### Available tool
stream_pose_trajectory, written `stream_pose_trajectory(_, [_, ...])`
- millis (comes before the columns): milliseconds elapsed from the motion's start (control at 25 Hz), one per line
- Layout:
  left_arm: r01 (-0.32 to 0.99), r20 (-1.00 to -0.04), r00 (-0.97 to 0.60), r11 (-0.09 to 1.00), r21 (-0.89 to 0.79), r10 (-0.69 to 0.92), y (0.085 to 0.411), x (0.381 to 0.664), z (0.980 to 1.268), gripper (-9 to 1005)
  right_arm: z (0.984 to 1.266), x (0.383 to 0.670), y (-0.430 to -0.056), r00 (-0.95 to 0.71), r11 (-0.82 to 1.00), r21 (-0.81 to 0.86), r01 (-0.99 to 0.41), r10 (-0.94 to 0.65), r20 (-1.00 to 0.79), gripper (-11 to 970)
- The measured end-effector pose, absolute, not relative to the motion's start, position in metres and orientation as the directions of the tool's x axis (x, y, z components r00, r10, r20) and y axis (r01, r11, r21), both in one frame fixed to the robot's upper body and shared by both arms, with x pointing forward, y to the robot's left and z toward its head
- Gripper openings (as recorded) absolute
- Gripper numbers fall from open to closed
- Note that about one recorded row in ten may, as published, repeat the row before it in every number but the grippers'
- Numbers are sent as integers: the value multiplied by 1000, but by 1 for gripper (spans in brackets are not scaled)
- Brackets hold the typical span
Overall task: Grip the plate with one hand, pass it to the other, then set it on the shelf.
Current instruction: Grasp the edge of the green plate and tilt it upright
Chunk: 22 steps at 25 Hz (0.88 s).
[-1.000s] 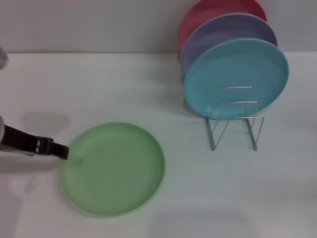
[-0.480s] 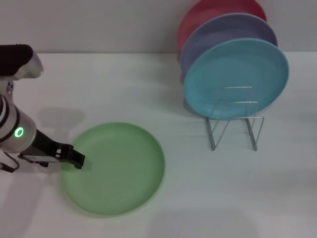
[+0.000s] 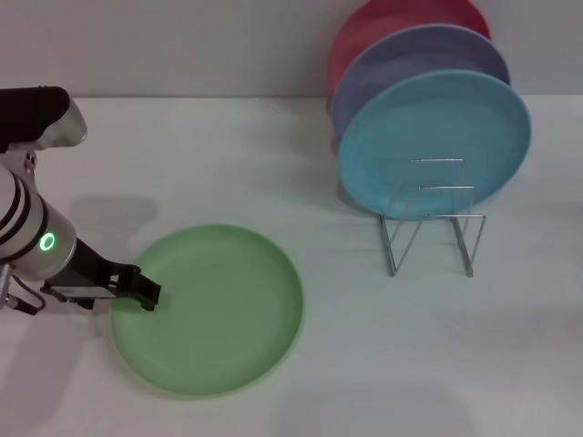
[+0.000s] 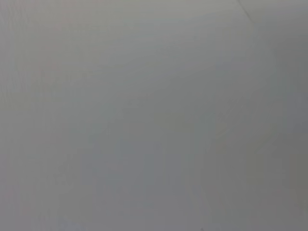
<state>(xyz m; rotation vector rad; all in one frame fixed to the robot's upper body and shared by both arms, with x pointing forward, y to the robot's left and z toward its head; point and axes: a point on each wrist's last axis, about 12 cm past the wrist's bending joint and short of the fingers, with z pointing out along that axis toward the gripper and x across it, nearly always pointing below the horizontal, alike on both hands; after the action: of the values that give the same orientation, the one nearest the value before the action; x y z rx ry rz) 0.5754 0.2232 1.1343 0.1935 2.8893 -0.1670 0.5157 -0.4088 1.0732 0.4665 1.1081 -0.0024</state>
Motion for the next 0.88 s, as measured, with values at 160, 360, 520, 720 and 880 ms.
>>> stream_pose_trajectory(160, [145, -243, -962, 986, -84, 121, 224, 576, 1133, 776, 1074, 517, -410, 459, 904, 360, 229, 226, -859, 542])
stream_pose_trajectory(360, [158, -235, -962, 986, -58, 140, 223, 576, 1130, 774, 1075, 517, -410, 461, 904, 364, 226, 229, -857, 543])
stream_pose_trajectory(520, [167, -230, -961, 985, -46, 153, 222, 576, 1129, 732, 1075, 515, -410, 465, 903, 364, 226, 228, -855, 542])
stream_pose_trajectory(720, [178, -227, -960, 983, -42, 164, 221, 576, 1129, 533, 1073, 513, -410, 465, 901, 368, 229, 231, -855, 542])
stream_pose_trajectory(880, [187, -221, -960, 982, -36, 174, 220, 575, 1128, 373, 1073, 513, -409, 465, 900, 372, 229, 235, -854, 543])
